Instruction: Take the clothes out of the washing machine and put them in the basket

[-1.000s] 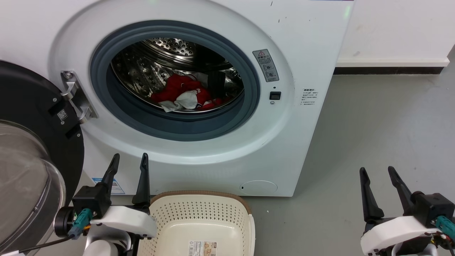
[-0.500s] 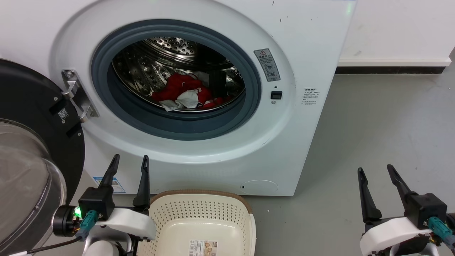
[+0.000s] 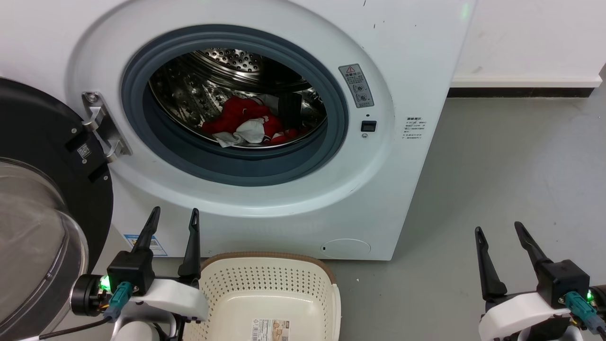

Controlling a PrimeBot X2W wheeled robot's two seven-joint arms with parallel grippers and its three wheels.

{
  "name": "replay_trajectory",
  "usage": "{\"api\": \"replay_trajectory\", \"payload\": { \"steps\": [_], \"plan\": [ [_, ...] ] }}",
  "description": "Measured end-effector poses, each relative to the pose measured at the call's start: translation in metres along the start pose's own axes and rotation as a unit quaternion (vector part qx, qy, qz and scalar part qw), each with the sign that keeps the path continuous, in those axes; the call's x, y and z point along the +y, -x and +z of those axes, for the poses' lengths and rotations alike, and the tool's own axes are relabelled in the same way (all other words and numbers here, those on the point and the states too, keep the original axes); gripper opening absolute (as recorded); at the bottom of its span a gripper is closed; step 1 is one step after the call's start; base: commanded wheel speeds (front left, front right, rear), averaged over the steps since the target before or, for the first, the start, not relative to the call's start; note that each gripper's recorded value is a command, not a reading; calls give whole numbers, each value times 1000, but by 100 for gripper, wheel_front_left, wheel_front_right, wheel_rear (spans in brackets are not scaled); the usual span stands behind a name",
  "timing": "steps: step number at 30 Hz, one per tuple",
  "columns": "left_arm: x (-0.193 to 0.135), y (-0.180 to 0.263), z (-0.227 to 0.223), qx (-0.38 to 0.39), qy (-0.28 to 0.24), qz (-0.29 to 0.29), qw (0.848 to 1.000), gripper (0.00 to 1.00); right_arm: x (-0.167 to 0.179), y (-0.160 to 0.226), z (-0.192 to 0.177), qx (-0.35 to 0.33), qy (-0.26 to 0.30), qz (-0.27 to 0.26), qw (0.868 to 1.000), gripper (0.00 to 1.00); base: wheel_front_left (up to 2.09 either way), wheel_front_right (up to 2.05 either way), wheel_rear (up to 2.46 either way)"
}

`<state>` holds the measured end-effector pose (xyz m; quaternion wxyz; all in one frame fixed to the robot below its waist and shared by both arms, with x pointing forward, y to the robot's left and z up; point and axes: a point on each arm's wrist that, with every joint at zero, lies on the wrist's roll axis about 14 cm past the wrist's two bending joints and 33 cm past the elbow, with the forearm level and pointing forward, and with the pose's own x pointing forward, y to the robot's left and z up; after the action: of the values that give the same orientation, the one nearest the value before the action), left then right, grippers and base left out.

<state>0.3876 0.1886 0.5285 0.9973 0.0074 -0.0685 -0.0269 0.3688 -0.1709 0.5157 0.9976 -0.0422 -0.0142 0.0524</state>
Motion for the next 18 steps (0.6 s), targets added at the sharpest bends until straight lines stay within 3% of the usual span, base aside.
{"api": "replay_trajectory", "payload": {
  "steps": [18],
  "plan": [
    [0, -2, -2, 1, 15, 5, 1000, 100, 0, 1, -5, 8, -4, 0, 1000, 100, 0, 0, 0]
  ]
}}
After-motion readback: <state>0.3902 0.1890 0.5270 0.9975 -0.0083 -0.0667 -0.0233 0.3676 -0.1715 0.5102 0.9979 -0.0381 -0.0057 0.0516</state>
